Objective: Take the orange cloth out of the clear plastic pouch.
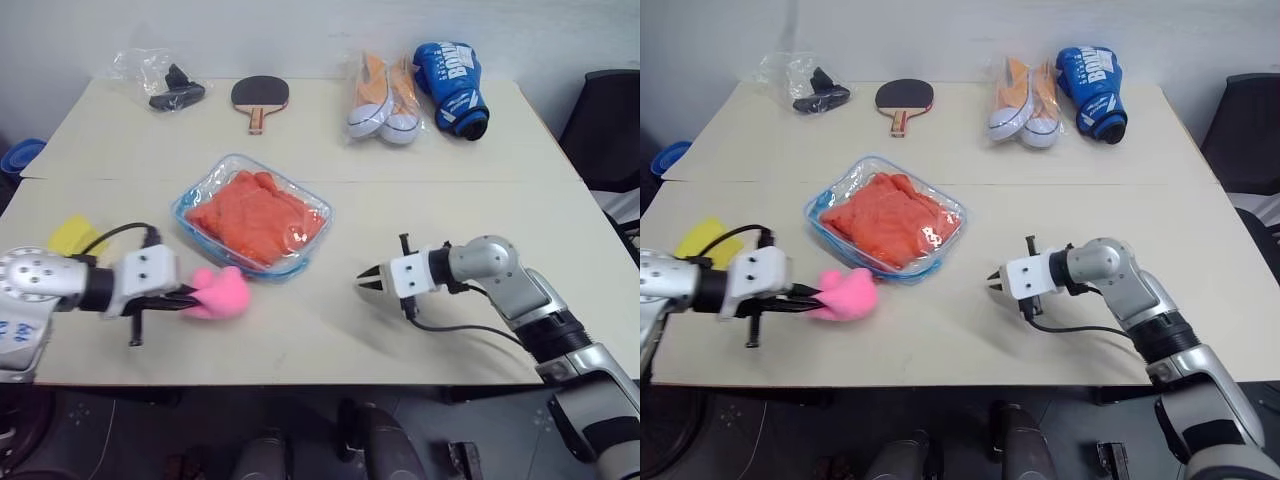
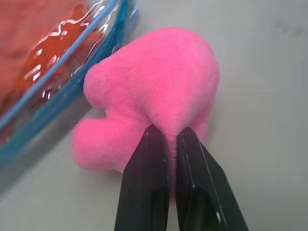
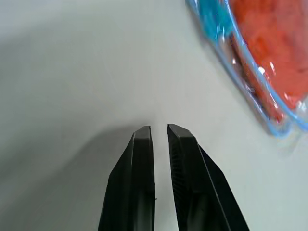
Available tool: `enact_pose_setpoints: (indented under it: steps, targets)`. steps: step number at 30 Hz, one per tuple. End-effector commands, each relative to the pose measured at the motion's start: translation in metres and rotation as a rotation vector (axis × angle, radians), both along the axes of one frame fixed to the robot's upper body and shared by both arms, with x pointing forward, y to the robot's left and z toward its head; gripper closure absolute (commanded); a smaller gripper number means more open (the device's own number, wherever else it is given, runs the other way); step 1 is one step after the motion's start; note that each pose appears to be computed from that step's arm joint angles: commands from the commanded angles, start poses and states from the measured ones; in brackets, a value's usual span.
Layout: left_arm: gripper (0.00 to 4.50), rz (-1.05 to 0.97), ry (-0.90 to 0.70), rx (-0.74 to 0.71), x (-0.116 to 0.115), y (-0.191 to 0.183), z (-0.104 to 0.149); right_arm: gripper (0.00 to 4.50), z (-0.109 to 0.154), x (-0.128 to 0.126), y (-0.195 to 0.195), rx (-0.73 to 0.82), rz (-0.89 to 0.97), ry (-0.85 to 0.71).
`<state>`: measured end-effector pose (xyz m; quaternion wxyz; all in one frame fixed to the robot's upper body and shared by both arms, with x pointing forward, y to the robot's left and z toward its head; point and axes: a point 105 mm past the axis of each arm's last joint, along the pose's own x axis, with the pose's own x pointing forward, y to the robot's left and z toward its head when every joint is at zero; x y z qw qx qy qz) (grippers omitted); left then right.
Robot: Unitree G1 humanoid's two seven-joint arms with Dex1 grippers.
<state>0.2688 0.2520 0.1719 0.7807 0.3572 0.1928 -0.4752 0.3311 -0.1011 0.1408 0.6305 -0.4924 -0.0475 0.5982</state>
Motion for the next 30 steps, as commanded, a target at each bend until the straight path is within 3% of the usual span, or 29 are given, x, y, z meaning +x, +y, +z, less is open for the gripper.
enact_pose_setpoints:
  steps: [1, 3, 5, 8, 12, 24, 29, 30]
  targets:
    - [4.5, -0.01, -0.044, -0.031, -0.001, -0.004, 0.014, 3.98, 0.03, 0.0, 0.014, 0.141, -0.003, -0.008]
    - [4.5, -0.073, -0.028, -0.06, -0.005, -0.025, 0.009, 3.98, 0.036, 0.002, 0.024, 0.201, -0.024, 0.026]
    - [4.5, -0.17, -0.014, -0.08, -0.01, -0.054, 0.001, 3.6, 0.038, 0.0, 0.038, 0.252, -0.035, 0.069]
    - [4.5, -0.242, -0.005, -0.103, -0.014, -0.078, -0.003, 2.69, 0.043, -0.005, 0.054, 0.316, -0.053, 0.12]
    - [4.5, -0.274, 0.021, -0.071, -0.019, -0.081, -0.009, 1.31, 0.044, -0.009, 0.078, 0.348, -0.082, 0.152]
    - [4.5, -0.155, 0.044, -0.023, -0.012, -0.039, -0.009, 1.31, 0.027, 0.003, 0.103, 0.337, -0.128, 0.078]
    - [4.5, -0.11, 0.082, -0.106, -0.015, -0.036, -0.005, 1.31, 0.029, 0.002, 0.098, 0.341, -0.126, 0.076]
    - [4.22, -0.11, 0.084, -0.114, -0.016, -0.036, -0.004, 1.29, 0.03, 0.001, 0.095, 0.341, -0.126, 0.078]
